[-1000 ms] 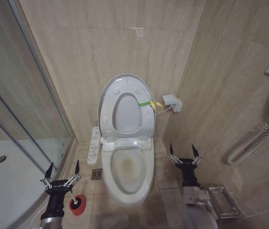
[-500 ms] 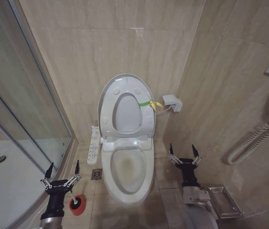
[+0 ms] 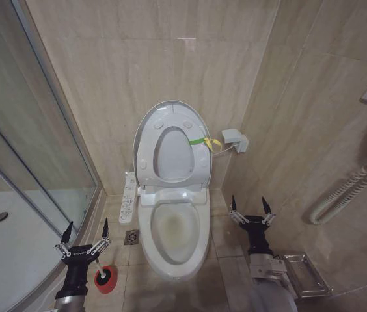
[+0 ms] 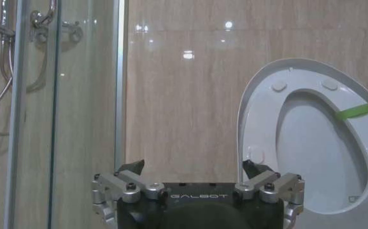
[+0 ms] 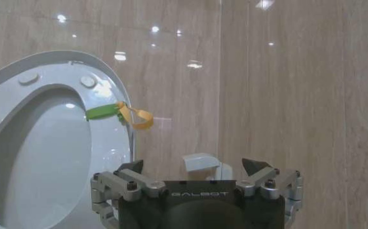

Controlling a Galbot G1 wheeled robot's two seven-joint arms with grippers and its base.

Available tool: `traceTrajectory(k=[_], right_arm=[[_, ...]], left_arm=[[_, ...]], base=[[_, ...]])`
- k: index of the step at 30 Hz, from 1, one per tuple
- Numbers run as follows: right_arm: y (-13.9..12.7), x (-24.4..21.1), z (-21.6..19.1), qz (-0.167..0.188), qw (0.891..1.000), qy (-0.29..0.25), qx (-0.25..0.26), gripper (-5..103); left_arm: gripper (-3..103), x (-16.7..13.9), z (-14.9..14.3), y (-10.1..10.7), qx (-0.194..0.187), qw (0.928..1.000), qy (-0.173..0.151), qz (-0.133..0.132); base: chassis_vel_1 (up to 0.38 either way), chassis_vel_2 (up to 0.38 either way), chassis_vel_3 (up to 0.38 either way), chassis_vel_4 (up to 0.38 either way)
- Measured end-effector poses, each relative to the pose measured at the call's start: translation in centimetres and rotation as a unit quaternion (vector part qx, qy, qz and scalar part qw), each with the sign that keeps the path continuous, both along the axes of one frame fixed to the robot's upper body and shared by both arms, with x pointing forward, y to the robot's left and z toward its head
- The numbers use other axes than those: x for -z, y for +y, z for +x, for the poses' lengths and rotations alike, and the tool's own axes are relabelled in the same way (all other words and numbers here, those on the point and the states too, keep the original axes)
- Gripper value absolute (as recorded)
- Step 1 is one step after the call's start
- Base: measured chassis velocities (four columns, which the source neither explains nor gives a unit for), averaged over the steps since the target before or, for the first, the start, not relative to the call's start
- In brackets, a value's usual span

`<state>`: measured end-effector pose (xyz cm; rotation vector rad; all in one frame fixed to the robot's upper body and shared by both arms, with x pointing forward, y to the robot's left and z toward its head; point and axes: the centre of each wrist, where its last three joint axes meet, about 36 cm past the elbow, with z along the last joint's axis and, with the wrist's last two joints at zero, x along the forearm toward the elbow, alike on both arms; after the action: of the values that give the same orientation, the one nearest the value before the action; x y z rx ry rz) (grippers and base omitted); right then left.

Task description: Open the toilet lid, clean the toilet bowl with a toilet brush, close the toilet lid, and flush.

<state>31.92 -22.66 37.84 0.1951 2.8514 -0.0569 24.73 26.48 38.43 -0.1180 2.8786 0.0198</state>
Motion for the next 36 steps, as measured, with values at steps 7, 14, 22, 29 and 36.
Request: traceTrajectory(k=[7, 14, 22, 29, 36], right_arm=[[0.0, 0.0, 0.0, 0.0, 1.0, 0.0, 0.0, 100], [0.0, 0.0, 0.0, 0.0, 1.0, 0.0, 0.0, 100], [0.0, 0.0, 0.0, 0.0, 1.0, 0.0, 0.0, 100], [0.0, 0.0, 0.0, 0.0, 1.0, 0.0, 0.0, 100], [0.0, 0.0, 0.0, 0.0, 1.0, 0.0, 0.0, 100]], left_arm=[[100, 0.0, 0.0, 0.0, 0.0, 1.0, 0.0, 0.0], [100, 0.0, 0.0, 0.0, 0.0, 1.0, 0.0, 0.0], [100, 0.0, 0.0, 0.0, 0.0, 1.0, 0.0, 0.0], [100, 0.0, 0.0, 0.0, 0.0, 1.0, 0.0, 0.0], [100, 0.0, 0.0, 0.0, 0.0, 1.0, 0.0, 0.0]], base=[[0.0, 0.0, 0.0, 0.0], [0.0, 0.0, 0.0, 0.0], [0.0, 0.0, 0.0, 0.0], [0.0, 0.0, 0.0, 0.0], [0.0, 0.0, 0.0, 0.0]])
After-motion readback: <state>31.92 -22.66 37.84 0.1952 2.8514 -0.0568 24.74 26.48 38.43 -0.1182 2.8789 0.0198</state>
